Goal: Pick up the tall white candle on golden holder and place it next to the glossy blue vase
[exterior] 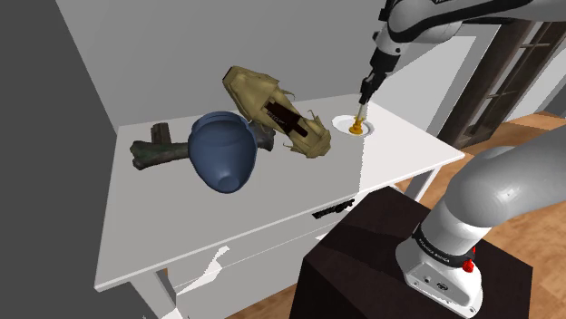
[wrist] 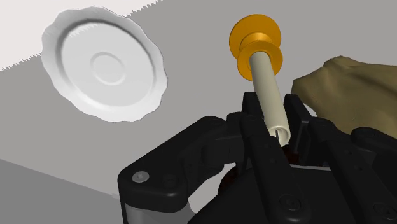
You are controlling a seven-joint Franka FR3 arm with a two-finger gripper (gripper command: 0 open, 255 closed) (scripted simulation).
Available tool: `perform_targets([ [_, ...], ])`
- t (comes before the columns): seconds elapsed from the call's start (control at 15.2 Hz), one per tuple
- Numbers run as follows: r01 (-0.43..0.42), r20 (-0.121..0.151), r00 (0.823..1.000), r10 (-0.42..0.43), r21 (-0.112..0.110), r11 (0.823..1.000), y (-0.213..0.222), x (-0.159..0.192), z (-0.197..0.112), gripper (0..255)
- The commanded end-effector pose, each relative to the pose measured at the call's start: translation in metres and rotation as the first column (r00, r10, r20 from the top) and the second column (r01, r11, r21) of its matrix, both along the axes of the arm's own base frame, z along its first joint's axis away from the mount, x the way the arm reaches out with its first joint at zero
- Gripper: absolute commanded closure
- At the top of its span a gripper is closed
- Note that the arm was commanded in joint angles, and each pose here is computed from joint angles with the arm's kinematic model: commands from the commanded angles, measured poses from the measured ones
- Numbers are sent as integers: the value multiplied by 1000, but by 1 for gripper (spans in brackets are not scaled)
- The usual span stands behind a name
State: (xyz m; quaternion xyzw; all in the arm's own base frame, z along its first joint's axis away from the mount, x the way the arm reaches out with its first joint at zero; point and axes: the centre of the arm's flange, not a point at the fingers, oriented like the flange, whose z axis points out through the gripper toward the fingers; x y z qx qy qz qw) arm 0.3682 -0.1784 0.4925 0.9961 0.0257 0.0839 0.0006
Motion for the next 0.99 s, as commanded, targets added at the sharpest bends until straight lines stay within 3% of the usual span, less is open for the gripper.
perform_targets([
  [0.0, 0, 0, 1000, 0, 0, 1000, 0, -1, 12, 255],
  [0.92, 0, 0, 1000, 0, 0, 1000, 0, -1, 86, 255],
])
